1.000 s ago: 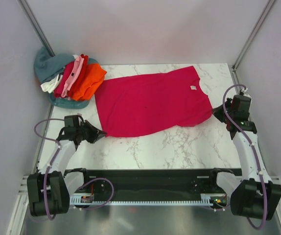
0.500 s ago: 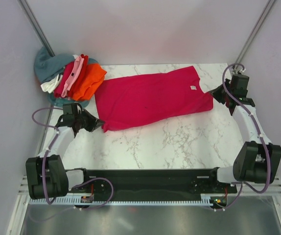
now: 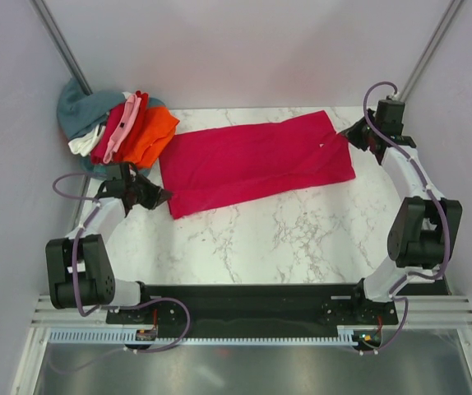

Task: Fold and stack the t-shirts
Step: Fold the tshirt

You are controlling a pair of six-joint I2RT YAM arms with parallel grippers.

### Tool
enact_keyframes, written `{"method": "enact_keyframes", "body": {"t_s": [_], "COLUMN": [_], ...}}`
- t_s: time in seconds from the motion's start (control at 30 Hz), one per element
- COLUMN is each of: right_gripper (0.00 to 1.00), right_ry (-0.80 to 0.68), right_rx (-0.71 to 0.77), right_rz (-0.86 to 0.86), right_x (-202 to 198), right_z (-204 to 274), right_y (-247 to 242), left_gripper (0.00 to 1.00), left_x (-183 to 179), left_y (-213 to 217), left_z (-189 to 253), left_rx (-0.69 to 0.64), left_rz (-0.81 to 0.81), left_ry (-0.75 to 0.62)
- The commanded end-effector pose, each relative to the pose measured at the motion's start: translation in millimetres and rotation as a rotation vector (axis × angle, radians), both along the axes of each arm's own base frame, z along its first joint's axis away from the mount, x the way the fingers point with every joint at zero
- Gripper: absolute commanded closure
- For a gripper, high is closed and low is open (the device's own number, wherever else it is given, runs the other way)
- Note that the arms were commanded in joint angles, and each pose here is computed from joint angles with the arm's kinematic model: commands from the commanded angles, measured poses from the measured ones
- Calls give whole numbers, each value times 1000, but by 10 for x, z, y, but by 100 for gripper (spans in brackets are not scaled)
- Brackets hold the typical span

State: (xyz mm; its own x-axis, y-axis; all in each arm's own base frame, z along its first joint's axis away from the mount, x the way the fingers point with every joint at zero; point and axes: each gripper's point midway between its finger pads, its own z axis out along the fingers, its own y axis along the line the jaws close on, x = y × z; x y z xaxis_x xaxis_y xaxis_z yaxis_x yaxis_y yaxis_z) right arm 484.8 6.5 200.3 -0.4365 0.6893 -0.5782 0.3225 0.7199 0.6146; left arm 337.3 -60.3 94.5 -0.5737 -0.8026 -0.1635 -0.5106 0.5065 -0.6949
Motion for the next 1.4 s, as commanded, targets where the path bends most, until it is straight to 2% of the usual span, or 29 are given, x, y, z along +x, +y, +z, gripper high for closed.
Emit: {"method": "enact_keyframes", "body": {"t_s": [0.0,0.47,1.2,1.23,1.27,1.3,1.37], "right_gripper": [100,100,100,97,88,56,19], "right_ry": [-70,-89,-74,-77,-70,-73,-73], "right_rx": [14,52,70,71,74,75,77], "right_rz": [4,80,91,94,98,104,103], "right_x": [243,685,1060,1077,1091,1106,1111], "right_z": [222,184,-41,-38,-85,-86,-80], "right_y": [14,162,232,236,242,257,264], "left_gripper": [98,98,98,98,97,94,84], "left_x": [324,650,917,928,948,956,981], "left_y": [132,209,290,289,287,273,245], "left_z": [237,187,116,113,92,99,163], "left_rx": [30,8,-9,-11,-15,-16,-15], "left_rz": [55,101,104,104,103,94,61], "left_ry": [-95,-105,-158,-159,-154,-157,-179]}}
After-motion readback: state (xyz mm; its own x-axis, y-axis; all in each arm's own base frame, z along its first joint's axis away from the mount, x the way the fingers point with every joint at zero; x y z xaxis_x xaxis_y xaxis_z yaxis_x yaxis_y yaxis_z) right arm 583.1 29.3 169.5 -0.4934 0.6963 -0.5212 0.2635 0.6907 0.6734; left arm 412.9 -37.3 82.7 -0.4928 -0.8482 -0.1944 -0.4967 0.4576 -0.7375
